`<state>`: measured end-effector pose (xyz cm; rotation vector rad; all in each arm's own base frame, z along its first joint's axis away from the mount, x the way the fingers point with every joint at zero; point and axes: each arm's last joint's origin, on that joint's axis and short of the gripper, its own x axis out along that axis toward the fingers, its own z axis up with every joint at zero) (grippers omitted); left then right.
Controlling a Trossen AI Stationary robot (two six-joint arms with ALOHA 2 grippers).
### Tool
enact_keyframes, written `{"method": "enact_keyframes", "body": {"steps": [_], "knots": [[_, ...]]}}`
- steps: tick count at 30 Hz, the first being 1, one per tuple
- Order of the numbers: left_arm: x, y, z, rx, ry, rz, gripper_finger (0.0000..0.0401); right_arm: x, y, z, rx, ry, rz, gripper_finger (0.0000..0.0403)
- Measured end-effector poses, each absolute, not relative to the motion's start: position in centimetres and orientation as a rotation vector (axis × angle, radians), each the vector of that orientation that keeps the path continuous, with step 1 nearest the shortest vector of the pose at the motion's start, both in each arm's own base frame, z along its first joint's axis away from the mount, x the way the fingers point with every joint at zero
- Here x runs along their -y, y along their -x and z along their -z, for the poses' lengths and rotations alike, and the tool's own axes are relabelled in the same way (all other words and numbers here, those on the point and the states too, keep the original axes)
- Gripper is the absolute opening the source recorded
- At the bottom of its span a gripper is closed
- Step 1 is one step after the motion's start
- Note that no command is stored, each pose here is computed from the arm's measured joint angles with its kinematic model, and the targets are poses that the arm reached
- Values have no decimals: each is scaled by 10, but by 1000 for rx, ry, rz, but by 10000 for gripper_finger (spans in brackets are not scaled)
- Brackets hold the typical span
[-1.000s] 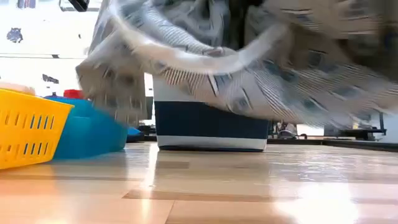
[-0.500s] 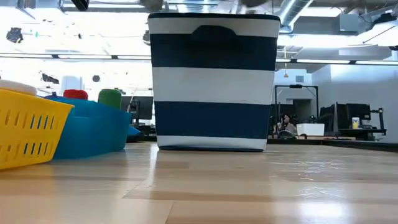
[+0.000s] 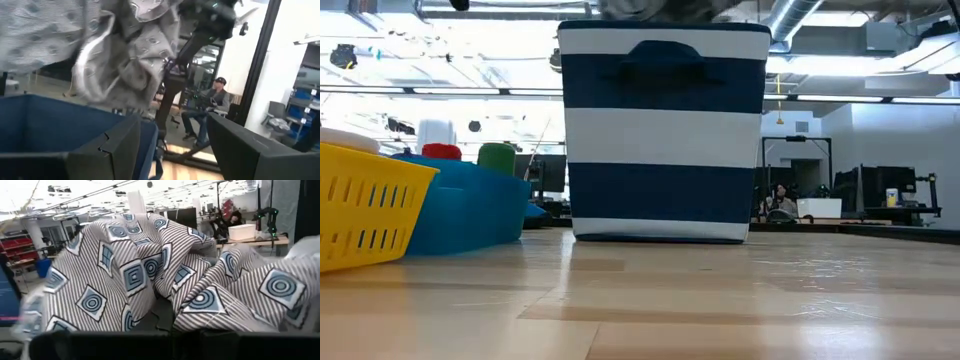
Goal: Pick & place medical supplies in basket/bin
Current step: Put the patient gown into the blue organizer bin
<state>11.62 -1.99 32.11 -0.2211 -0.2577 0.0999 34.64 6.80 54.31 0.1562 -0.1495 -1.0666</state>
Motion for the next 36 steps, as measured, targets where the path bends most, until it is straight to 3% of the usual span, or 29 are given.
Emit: {"method": "enact_keyframes", "body": {"steps": [9, 16, 27, 30, 36], "knots": [[17, -115, -330, 352, 215, -180, 218, 8, -360, -494, -16, -253, 1147, 9], [16, -117, -329, 343, 219, -253, 218, 33, -360, -457, -215, -301, 1214, 9], [18, -128, -328, 342, 232, -308, 218, 67, -402, -394, -654, -193, 1070, 9], [18, -131, -327, 338, 234, -307, 218, 75, -409, -378, -797, -161, 971, 9], [19, -133, -327, 342, 239, -319, 218, 85, -423, -365, -875, -212, 742, 9]]}}
